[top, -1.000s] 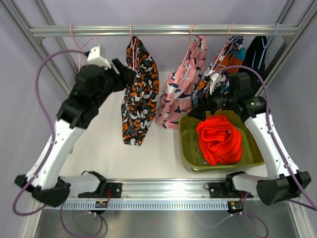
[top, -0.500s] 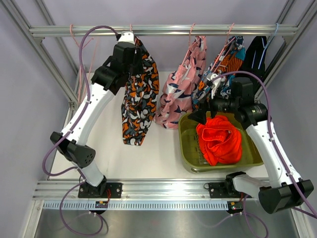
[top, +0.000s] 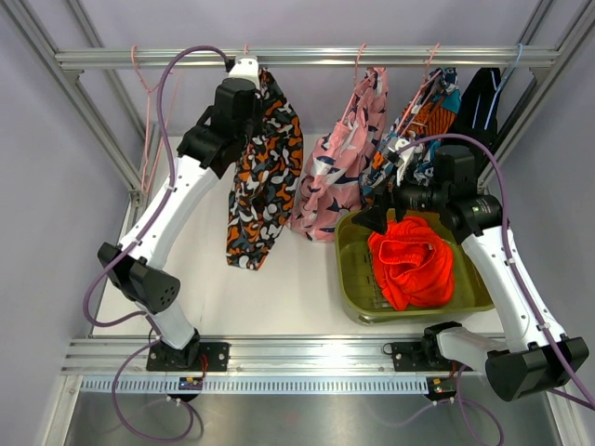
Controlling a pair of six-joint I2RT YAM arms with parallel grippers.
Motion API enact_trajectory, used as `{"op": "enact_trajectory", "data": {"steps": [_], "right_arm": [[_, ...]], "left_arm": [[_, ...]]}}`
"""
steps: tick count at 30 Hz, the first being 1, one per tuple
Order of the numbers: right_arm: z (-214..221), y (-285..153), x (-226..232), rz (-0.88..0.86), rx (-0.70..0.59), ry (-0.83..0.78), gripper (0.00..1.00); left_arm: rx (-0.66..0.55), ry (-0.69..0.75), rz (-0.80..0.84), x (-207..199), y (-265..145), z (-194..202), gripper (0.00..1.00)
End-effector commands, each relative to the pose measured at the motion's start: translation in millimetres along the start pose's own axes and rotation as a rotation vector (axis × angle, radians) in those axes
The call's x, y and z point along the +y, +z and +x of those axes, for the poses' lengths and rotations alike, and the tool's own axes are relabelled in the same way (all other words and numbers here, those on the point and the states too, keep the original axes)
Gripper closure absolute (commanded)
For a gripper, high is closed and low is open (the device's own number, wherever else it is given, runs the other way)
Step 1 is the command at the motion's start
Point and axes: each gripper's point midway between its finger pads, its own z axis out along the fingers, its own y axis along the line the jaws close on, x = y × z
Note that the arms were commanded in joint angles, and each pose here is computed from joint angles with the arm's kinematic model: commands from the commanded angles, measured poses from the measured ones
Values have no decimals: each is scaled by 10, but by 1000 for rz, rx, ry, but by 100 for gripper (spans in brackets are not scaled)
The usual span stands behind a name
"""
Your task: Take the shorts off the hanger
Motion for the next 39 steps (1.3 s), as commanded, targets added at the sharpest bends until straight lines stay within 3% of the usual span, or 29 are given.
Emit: {"op": "enact_trajectory", "data": {"steps": [1,11,17,25,29,34,35,36,38,39], "right_arm": [[-127,-41,61,-16,-42,-52,1],[-163,-26,55,-21,-46,-50,0],[-171,-35,68,-27,-48,-57,1],[-177,-56,326,-193,-44,-111,0],[-269,22,241,-168,-31,-73,1],[-248,448,235,-69,109,-46,4],[-404,479,304,-73,96,-66,5],[-371,650,342,-64,135,-8,5],[-679,745,400,-41,83,28,4],[-729,923,363,6,83,124,1]], "left_arm": [[-171,-9,39,46,-229,-471,100],[-396,-3,83,165,-696,-1045,100],[-437,-28,150,161,-843,-1152,100],[-290,-1,228,147,-895,-604,100],[-241,-8,269,153,-1010,-320,100],[-204,-42,365,104,-1279,-31,100],[-171,-56,378,87,-1277,116,100],[-158,-60,397,72,-1315,184,100],[-151,-88,435,67,-1474,270,100],[-120,-90,445,62,-1473,434,100]]}}
